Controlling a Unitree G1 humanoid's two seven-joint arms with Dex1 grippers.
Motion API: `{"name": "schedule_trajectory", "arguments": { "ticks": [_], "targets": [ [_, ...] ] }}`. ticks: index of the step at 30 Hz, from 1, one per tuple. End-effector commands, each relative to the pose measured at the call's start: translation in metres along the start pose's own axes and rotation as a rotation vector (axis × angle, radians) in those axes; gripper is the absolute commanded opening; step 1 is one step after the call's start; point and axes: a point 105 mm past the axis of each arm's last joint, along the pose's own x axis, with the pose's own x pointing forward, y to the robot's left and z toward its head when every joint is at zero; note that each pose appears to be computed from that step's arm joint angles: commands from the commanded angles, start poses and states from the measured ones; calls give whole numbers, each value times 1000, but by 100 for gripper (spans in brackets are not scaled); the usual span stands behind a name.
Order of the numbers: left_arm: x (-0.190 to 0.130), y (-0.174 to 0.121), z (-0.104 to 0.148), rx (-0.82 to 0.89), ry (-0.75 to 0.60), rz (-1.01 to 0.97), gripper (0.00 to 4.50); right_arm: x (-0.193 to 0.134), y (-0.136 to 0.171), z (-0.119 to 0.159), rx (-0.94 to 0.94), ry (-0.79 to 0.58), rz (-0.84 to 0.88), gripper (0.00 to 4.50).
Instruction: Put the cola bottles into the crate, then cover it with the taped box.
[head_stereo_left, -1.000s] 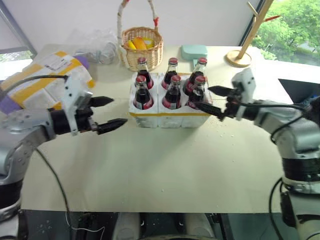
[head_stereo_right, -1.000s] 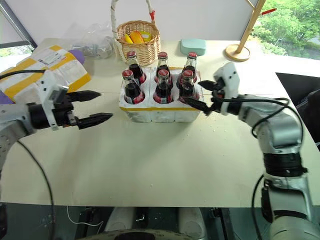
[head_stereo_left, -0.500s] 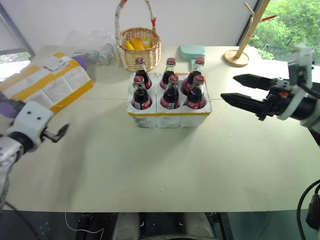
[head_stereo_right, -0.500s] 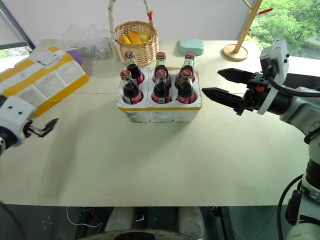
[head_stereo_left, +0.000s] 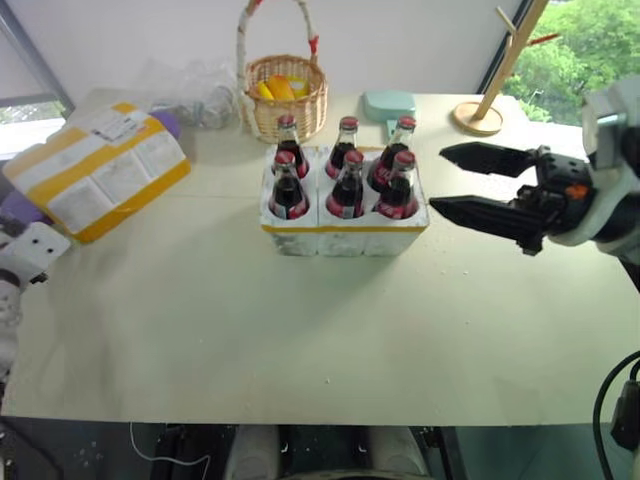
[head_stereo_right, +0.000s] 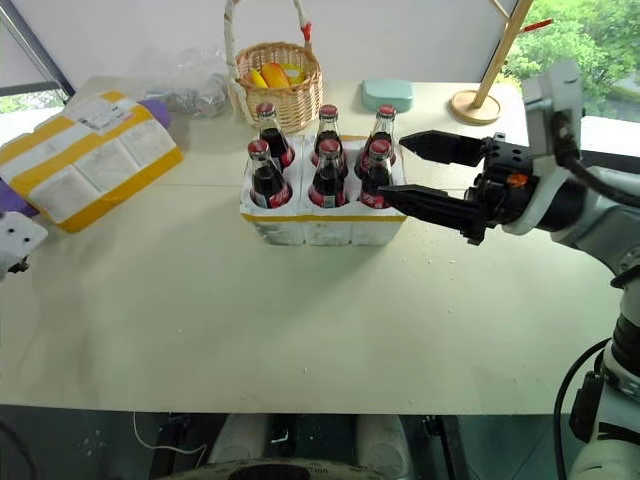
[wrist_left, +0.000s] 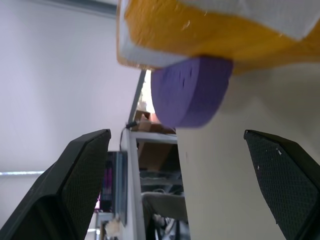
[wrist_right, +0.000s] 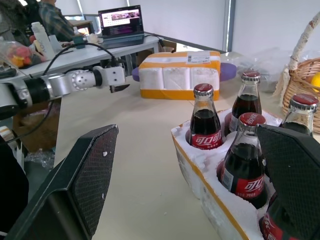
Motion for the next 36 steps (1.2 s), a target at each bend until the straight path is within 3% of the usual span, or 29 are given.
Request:
{"name": "schedule_trajectory", "arguments": {
  "ticks": [1, 9, 22, 25, 31, 32, 36],
  "targets": [
    [9, 3, 1, 50, -11, 20, 450, -4, 2, 11, -52, -26, -10, 449],
    [22, 2, -6, -21, 55, 12, 450, -13, 0, 11, -59, -31, -61, 449],
    [35, 6, 11, -32, 72, -14, 450, -17, 2, 13, -70, -37, -108, 449],
    [35, 4, 8, -52, 91, -22, 363, -19, 1, 14, -74, -35, -128, 450],
    [34, -1, 2, -86, 126, -38, 57, -23, -2, 16, -74, -43, -164, 450],
    [34, 0, 1, -86, 128, -37, 24, -23, -3, 16, -74, -44, -167, 450],
    [36, 3, 6, -95, 118, -34, 9, -25, -5, 16, -74, -40, -183, 450]
  ]
}}
